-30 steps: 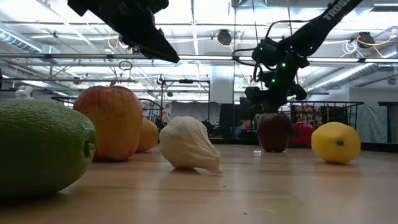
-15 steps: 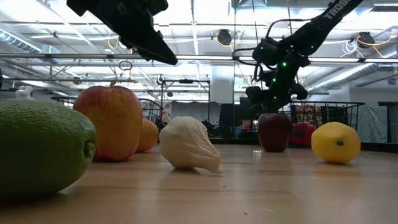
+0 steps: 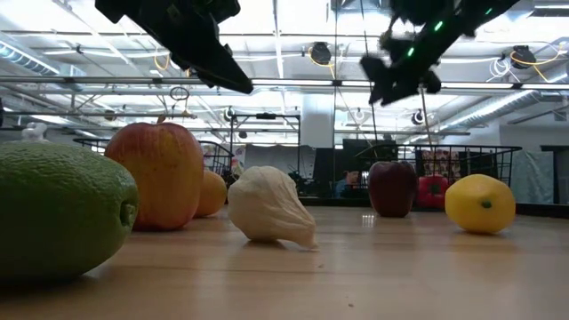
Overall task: Sort produce into baskets
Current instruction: Put the left red apple in the left basket
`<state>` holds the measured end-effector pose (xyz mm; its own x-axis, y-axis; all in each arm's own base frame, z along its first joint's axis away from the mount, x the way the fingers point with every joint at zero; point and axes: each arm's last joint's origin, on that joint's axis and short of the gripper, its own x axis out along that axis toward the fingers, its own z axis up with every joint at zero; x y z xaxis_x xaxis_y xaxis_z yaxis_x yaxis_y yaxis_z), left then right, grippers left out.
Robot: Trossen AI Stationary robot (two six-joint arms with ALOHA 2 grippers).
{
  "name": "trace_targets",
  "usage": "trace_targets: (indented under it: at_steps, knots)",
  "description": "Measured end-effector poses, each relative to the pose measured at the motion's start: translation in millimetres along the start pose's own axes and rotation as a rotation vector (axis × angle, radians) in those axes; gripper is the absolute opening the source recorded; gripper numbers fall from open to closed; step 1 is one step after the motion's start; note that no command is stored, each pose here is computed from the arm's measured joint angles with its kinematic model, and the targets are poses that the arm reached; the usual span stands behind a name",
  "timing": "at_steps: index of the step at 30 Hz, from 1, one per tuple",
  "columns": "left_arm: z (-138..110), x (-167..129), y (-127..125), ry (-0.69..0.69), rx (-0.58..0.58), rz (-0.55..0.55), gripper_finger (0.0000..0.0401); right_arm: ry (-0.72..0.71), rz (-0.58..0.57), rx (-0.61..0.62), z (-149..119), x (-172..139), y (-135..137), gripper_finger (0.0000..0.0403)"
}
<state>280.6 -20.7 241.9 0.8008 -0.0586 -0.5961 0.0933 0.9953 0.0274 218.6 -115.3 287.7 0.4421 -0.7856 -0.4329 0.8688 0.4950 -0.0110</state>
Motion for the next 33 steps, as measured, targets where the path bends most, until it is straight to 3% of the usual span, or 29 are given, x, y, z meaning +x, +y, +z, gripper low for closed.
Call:
trace_targets:
  at_steps: [6, 13, 20, 29, 33]
  knots:
    - [-2, 0, 0, 0.023, -0.001, -0.001, 0.0148, 0.109, 0.248, -0.092, -23, -63, 26, 0.0153]
    - [-2, 0, 0, 0.022, -0.003, 0.001, 0.0148, 0.135, 0.407, -0.160, -84, -94, 64, 0.0153]
    - [-8, -1, 1, 0.084, -0.025, 0.040, 0.0148, 0.109, 0.460, -0.329, -128, -97, 84, 0.0153]
    - [-17, -2, 2, 0.177, -0.095, 0.095, 0.0148, 0.120, 0.478, -0.427, -135, -96, 88, 0.0153]
    - [-17, -2, -7, 0.179, -0.193, 0.020, 0.0148, 0.125, 0.477, -0.409, -135, -96, 89, 0.0153]
